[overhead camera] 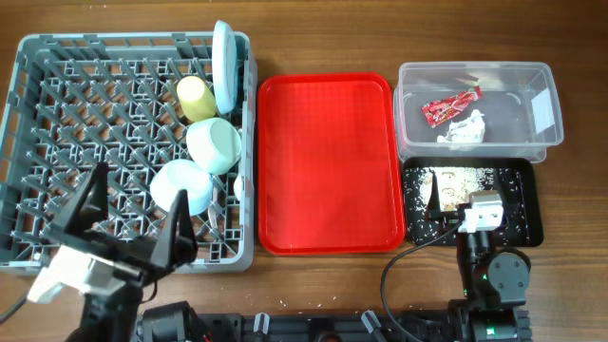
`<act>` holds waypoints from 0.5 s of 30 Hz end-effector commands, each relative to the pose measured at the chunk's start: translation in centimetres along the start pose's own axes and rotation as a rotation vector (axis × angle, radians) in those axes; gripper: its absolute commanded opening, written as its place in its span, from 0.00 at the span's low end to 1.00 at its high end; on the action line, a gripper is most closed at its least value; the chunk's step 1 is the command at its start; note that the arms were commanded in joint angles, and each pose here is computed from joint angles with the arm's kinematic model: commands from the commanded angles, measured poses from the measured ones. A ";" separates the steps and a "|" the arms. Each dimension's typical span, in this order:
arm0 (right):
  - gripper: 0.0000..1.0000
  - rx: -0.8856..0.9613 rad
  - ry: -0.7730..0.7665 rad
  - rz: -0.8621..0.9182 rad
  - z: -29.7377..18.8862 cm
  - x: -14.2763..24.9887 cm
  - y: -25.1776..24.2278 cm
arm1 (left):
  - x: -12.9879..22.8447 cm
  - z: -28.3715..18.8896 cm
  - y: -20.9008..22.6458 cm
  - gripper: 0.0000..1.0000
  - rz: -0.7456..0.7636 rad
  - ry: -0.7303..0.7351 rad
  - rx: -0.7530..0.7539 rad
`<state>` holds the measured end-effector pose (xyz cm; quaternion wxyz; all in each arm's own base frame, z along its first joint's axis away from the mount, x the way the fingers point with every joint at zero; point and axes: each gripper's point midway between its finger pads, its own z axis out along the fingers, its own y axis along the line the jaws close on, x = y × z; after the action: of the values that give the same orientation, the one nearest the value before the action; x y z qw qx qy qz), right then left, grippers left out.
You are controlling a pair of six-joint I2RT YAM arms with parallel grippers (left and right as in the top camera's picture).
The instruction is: Sort waste into correct bins and load items into the dishwasher rack
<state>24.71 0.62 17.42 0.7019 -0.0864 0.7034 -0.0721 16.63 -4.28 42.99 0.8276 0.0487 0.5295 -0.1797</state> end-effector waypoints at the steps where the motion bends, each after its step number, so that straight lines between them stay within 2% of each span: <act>1: 1.00 -0.012 -0.015 0.017 0.0 -0.3 0.2 | 2.5 -0.8 4.0 1.00 -0.158 -0.036 -0.188; 5: 1.00 -0.012 -0.015 0.017 0.0 -0.3 0.2 | 5.9 -1.8 7.5 1.00 -0.202 -0.037 -0.355; 9: 1.00 -0.012 -0.015 0.017 0.0 -0.3 0.2 | 8.6 -2.3 9.2 1.00 -0.228 -0.010 -0.442; 15: 0.99 -0.012 -0.015 0.017 0.0 -0.3 0.2 | 13.0 -2.9 10.7 1.00 -0.285 0.041 -0.493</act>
<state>24.71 0.62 17.42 0.7019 -0.0864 0.7034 -0.0721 22.34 2.45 30.71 0.7757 -0.1933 0.5802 -0.1557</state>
